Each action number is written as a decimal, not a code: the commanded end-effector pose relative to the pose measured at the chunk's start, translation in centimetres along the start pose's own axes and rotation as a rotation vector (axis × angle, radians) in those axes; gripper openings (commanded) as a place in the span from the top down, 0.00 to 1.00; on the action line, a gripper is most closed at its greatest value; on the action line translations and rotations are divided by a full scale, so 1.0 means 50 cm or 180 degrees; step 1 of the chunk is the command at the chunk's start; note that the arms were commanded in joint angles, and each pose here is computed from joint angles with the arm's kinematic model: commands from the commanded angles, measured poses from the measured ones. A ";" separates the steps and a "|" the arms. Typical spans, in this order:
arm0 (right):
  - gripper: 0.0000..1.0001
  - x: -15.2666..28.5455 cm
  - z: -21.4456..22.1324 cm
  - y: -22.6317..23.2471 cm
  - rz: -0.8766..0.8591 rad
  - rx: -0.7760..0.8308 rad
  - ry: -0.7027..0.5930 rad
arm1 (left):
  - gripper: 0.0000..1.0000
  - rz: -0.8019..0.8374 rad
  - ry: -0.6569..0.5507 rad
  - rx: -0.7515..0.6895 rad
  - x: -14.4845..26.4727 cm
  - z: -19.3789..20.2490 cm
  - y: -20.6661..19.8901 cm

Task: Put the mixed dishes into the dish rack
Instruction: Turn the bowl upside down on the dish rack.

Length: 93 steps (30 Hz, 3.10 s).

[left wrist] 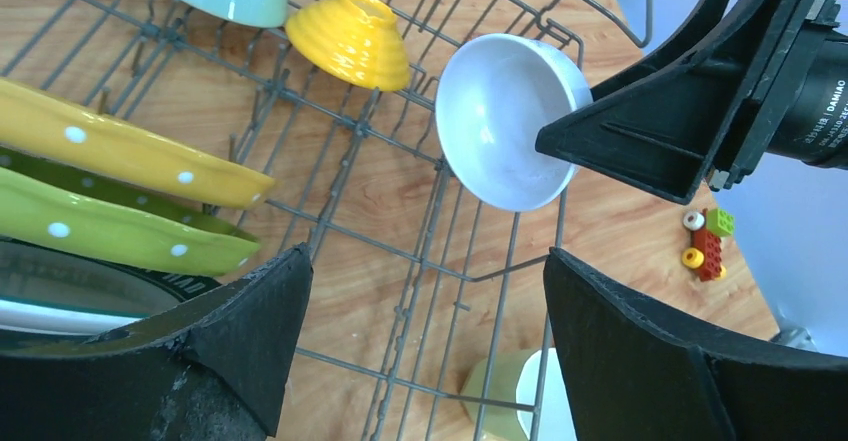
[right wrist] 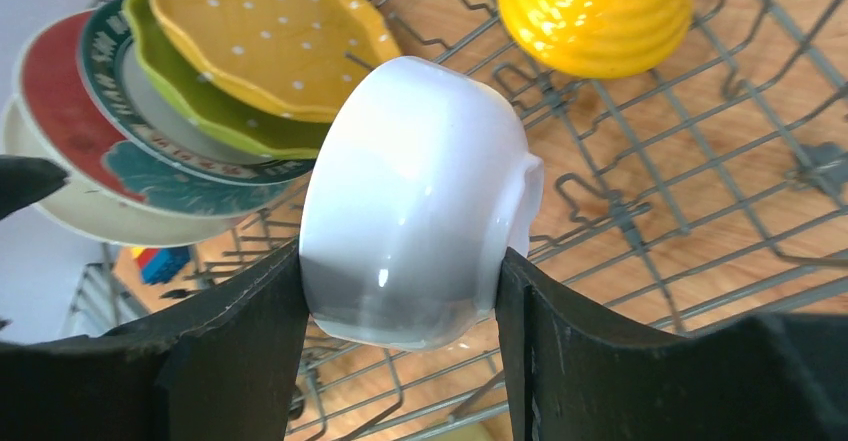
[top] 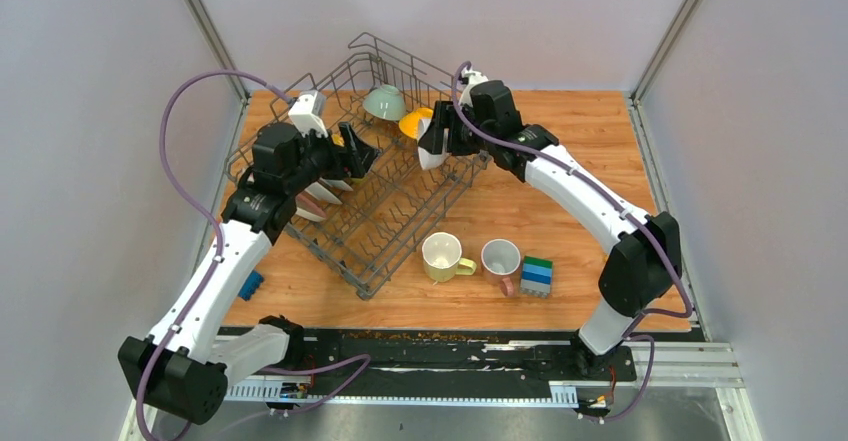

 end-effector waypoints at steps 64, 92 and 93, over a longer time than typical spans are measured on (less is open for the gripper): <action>0.34 -0.191 -0.033 -0.204 0.1963 0.2617 0.0636 | 0.00 -0.0221 -0.0115 -0.0150 0.018 -0.012 0.008; 0.21 -0.137 -0.056 -0.144 0.1665 0.2516 0.0472 | 0.00 -0.0186 -0.0084 -0.0123 0.015 -0.010 0.006; 0.21 -0.133 -0.057 -0.139 0.1648 0.2511 0.0456 | 0.00 -0.0176 -0.0082 -0.0123 0.015 -0.010 0.005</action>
Point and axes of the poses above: each gripper's point midway between its finger pads, its own x axis back along the fingers, its own y axis along the line the jaws close on, z = x × y, the point moved 9 cm from there along x, back along the fingers, and after that the axes turned 1 degree about x, right-handed, at the moved point
